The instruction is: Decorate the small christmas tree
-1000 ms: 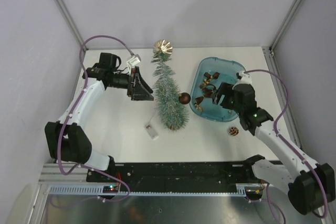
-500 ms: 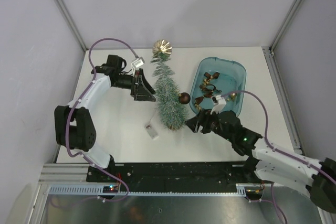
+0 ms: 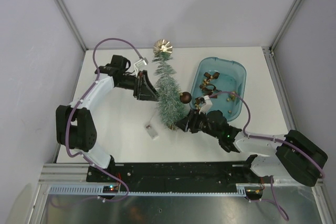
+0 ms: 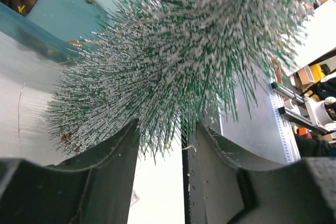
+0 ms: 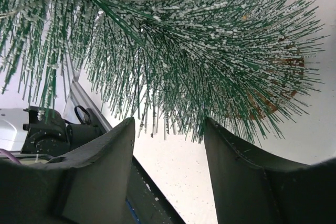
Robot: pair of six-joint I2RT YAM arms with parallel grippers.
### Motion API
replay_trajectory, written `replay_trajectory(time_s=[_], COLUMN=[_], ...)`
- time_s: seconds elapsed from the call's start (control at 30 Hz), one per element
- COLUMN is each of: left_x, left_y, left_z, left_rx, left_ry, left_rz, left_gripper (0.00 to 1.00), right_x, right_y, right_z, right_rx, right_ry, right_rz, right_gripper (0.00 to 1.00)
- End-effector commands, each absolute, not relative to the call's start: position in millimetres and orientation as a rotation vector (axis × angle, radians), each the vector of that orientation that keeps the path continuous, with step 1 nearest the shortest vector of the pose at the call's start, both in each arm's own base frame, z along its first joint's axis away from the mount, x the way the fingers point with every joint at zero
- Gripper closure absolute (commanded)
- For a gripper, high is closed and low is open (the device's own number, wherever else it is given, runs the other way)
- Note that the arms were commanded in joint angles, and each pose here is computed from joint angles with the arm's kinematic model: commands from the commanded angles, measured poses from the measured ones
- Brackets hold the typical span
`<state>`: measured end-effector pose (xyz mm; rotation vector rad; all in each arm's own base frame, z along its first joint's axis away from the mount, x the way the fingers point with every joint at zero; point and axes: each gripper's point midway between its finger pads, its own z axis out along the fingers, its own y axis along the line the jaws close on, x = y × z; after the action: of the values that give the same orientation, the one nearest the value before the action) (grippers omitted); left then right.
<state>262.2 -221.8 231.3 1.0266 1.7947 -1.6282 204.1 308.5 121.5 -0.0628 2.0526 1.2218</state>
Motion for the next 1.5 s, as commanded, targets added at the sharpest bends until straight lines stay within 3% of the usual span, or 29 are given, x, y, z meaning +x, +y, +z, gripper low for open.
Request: replay_trajectory(time_s=[0.0,0.3,0.5,0.67,1.23,1.4,1.47], left_x=[260,246,232,218,190,186,186], left_y=[-227,-227,-226,-227,-227,-227,-227], left_z=[245,253,261,266,245,251,255], left_rx=[1.064,1.083,1.099,1.12,1.131,1.133,1.136], left_ry=[1.714,1.689,1.667,1.656,1.71,1.695,1.69], left_rz=[-1.648,-1.643,-1.638,-1.631,-1.653,-1.662,-1.658], left_gripper=[0.51,0.8,0.92,0.94,0.92,0.9,0.9], right_x=[216,221,221,224,240,243,244], right_y=[316,306,298,289,259,257,253], right_z=[145,136,132,128,129,133,135], right_rx=[0.003,0.032,0.034,0.036,0.067,0.068,0.073], right_ry=[1.949,1.985,2.002,2.016,2.02,2.013,2.016], right_rz=[1.277,1.21,1.176,1.141,1.07,1.076,1.064], right_gripper=[0.43,0.65,0.79,0.85,0.83,0.74,0.65])
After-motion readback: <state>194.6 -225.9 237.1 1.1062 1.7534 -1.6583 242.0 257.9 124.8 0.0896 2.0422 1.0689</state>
